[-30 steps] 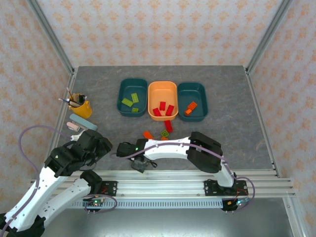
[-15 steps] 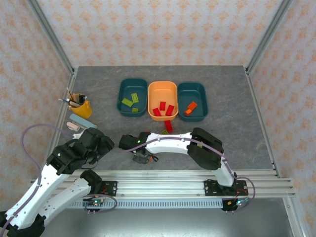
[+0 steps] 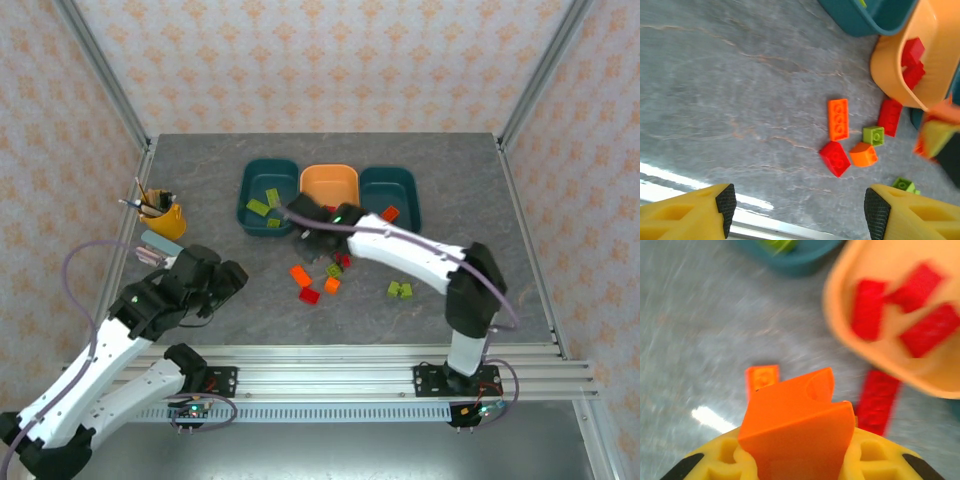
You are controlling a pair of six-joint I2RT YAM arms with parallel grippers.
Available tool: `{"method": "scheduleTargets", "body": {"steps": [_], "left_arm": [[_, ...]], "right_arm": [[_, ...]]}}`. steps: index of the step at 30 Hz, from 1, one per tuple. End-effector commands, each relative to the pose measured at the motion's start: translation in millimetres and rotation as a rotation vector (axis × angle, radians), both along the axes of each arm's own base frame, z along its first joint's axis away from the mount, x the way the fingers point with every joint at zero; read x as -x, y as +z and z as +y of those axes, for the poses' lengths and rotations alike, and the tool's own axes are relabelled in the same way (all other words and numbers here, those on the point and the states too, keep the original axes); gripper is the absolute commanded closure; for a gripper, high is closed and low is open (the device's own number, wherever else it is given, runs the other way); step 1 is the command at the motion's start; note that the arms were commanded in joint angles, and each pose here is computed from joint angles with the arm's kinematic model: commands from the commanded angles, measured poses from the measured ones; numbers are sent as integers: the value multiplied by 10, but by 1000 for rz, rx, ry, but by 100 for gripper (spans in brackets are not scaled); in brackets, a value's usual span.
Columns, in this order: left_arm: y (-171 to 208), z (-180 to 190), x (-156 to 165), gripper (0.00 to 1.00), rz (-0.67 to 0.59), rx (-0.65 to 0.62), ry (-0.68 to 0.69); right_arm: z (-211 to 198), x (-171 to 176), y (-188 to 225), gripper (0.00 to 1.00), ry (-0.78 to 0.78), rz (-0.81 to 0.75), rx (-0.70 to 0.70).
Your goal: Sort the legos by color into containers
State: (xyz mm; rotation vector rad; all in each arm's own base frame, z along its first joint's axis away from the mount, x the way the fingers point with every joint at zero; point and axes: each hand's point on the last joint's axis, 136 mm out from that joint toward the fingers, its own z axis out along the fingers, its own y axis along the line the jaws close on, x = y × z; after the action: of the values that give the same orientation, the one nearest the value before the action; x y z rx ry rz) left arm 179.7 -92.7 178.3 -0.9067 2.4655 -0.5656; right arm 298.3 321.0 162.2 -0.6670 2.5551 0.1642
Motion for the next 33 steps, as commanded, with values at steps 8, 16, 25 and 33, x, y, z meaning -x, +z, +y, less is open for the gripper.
{"method": "scheduleTargets", "body": {"steps": [8, 16, 25, 33], "left_arm": [[403, -609, -657, 28, -117, 66, -125], [413, -1000, -942, 28, -100, 41, -198], [406, -1124, -1085, 28, -91, 19, -197], [380, -1063, -1067, 28, -75, -24, -196]], "right_arm": [[-1515, -886, 125, 79, -569, 23, -49], [-1755, -1526, -286, 79, -722, 135, -90], [-1665, -1913, -797, 76, -763, 277, -92], [-1688, -1873, -731, 51, -790, 284, -110]]}}
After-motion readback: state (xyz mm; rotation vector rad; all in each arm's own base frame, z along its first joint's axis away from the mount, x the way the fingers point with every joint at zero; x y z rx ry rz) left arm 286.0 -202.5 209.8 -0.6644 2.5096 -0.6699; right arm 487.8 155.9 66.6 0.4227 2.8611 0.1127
